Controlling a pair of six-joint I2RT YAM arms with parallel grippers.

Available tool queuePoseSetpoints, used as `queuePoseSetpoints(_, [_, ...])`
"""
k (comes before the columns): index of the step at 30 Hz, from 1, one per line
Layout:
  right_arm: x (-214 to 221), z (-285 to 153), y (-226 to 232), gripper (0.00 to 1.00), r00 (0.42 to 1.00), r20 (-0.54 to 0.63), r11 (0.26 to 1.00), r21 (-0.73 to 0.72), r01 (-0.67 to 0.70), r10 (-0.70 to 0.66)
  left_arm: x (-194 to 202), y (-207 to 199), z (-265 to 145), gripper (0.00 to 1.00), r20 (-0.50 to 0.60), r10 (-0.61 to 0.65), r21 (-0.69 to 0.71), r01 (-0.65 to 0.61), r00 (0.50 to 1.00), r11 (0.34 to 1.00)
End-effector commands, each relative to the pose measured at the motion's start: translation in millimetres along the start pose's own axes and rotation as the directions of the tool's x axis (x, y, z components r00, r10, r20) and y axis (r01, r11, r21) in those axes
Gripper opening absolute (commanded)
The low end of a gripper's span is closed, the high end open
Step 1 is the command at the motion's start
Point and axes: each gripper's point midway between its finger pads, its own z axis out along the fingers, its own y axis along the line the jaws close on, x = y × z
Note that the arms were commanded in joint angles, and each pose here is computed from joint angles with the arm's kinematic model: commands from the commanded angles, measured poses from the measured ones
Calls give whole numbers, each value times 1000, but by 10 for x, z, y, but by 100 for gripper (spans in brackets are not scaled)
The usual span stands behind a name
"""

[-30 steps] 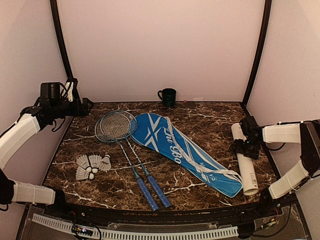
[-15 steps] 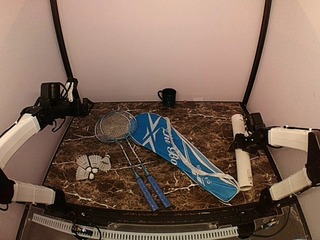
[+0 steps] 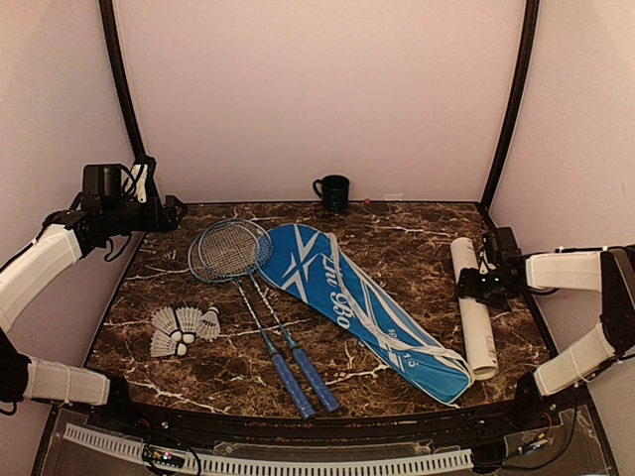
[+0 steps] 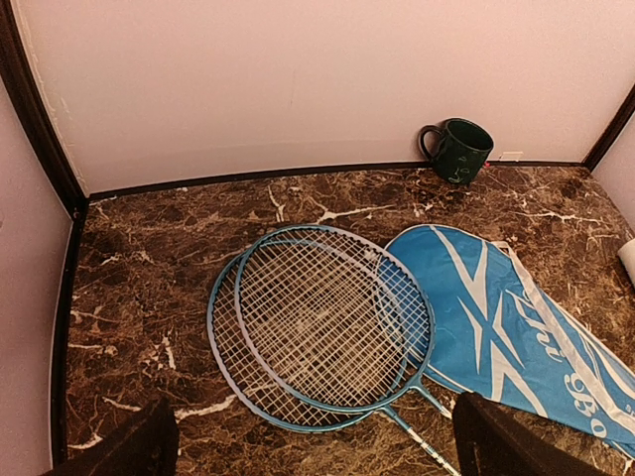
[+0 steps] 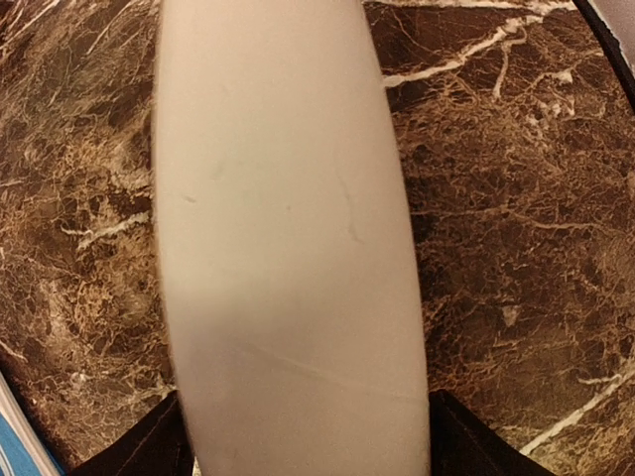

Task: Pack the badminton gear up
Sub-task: Pick up the shuttle tube from the center of the board.

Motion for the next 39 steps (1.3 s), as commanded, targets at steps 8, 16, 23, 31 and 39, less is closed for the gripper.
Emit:
queuePoseSetpoints(8, [73, 116, -19, 82, 1000, -11, 1000, 0, -14, 14, 21, -20, -29, 99, -6, 6, 11, -6, 1000, 1000])
queuePoseSetpoints(16, [-60, 2, -42, 68, 997, 60, 999, 10, -45, 44, 27, -8, -35, 99, -6, 6, 4, -6, 1000, 1000])
queuePoseSetpoints(23, [-252, -271, -175, 63, 981, 182, 995, 57, -81, 69, 36, -1, -18, 99, -10, 6, 1, -6, 1000, 1000])
queuePoseSetpoints(31, [-500, -650, -228, 61, 938, 331, 992, 34, -118, 101, 58, 7, 7, 99, -17, 5, -2, -5, 1000, 1000])
queuePoseSetpoints(39, [-860, -1071, -147, 60, 904, 421, 995, 20, -96, 79, 57, -1, 10, 99, -18, 4, 4, -4, 1000, 1000])
